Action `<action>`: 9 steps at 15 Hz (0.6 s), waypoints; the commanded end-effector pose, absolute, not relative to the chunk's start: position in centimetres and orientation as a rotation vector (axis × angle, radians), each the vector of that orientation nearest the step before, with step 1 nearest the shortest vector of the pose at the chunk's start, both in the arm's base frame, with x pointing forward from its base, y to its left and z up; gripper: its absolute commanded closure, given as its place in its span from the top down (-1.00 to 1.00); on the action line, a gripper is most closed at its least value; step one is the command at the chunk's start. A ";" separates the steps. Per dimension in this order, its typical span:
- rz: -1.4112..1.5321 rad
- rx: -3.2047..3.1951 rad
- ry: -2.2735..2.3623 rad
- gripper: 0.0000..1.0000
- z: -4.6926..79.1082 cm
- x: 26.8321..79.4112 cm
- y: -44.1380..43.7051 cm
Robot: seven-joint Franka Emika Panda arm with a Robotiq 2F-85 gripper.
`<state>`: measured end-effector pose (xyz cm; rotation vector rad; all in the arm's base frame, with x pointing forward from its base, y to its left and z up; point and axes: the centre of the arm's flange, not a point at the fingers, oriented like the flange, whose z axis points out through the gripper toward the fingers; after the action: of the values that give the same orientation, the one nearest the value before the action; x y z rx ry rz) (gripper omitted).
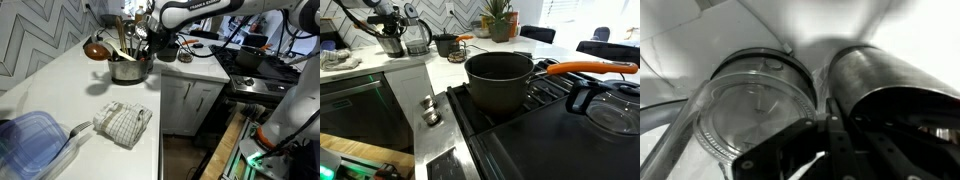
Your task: Place the utensil holder next to the stove
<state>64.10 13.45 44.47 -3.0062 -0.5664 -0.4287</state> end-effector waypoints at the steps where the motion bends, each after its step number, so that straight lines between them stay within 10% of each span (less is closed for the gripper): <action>1: -0.440 -2.996 -0.518 -0.98 42.6 63.0 10.3; 9: -0.465 -3.016 -0.446 -0.98 42.4 62.8 8.4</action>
<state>64.16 10.86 44.26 -3.0061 -0.4908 -0.4423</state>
